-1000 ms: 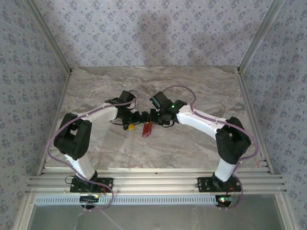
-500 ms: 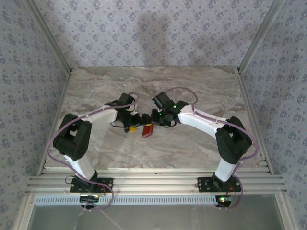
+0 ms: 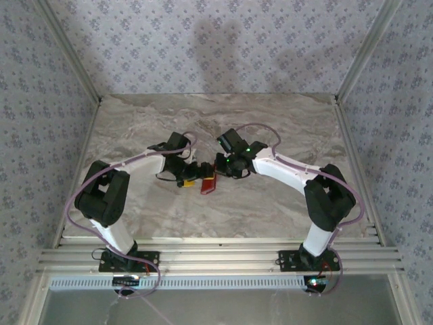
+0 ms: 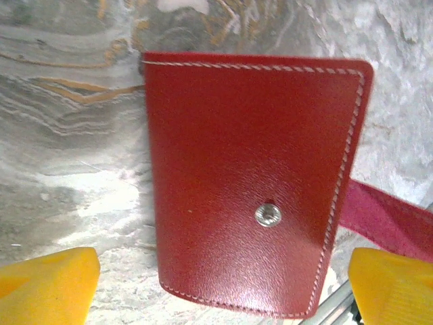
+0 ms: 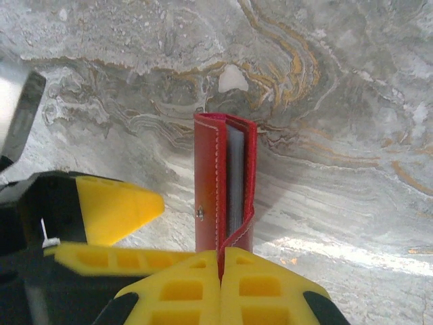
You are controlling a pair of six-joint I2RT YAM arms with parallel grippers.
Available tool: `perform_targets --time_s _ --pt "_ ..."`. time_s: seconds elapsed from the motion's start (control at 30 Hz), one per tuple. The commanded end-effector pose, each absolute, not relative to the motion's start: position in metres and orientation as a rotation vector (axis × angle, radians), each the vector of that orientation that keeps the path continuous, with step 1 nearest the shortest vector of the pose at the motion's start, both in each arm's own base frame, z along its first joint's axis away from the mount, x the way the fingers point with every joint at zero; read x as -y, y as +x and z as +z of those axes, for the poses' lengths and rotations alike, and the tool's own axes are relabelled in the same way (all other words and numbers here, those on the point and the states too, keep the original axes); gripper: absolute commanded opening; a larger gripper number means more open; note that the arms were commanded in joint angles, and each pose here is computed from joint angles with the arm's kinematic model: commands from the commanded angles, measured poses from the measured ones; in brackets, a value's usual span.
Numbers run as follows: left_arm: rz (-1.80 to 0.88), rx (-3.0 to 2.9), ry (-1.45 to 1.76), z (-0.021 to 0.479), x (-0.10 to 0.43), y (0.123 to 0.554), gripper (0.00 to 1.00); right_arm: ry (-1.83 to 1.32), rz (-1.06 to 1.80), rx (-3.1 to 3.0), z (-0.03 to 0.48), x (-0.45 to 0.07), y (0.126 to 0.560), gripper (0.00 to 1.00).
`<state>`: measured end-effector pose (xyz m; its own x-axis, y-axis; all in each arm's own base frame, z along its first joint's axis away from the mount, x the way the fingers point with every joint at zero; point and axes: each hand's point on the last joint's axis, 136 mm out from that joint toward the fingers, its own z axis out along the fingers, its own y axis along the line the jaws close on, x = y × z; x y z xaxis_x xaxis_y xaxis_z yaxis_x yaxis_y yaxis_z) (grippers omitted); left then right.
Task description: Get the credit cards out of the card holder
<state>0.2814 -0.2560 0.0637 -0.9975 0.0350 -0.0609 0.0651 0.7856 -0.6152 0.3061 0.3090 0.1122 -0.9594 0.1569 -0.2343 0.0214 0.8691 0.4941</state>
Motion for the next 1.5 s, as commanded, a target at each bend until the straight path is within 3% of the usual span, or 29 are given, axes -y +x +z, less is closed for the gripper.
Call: perform_targets --time_s 0.0,0.27,0.67,1.07,1.47 --pt "-1.078 -2.907 0.193 0.078 0.261 0.268 0.93 0.179 0.748 -2.741 0.119 -0.305 0.312 0.01" --pt "-1.061 -2.916 0.215 0.076 0.261 0.265 0.90 0.213 0.756 -2.749 0.116 -0.301 0.314 0.01" --pt "-1.010 -2.891 0.164 0.070 0.272 0.271 0.95 0.231 0.802 -2.753 0.119 -0.304 0.312 0.01" --pt "-0.840 -2.889 0.071 0.054 0.261 0.271 0.93 0.241 0.820 -2.749 0.122 -0.305 0.312 0.01" --pt "-0.746 -2.861 0.068 0.069 0.247 0.272 0.94 0.252 0.786 -2.757 0.116 -0.297 0.311 0.01"
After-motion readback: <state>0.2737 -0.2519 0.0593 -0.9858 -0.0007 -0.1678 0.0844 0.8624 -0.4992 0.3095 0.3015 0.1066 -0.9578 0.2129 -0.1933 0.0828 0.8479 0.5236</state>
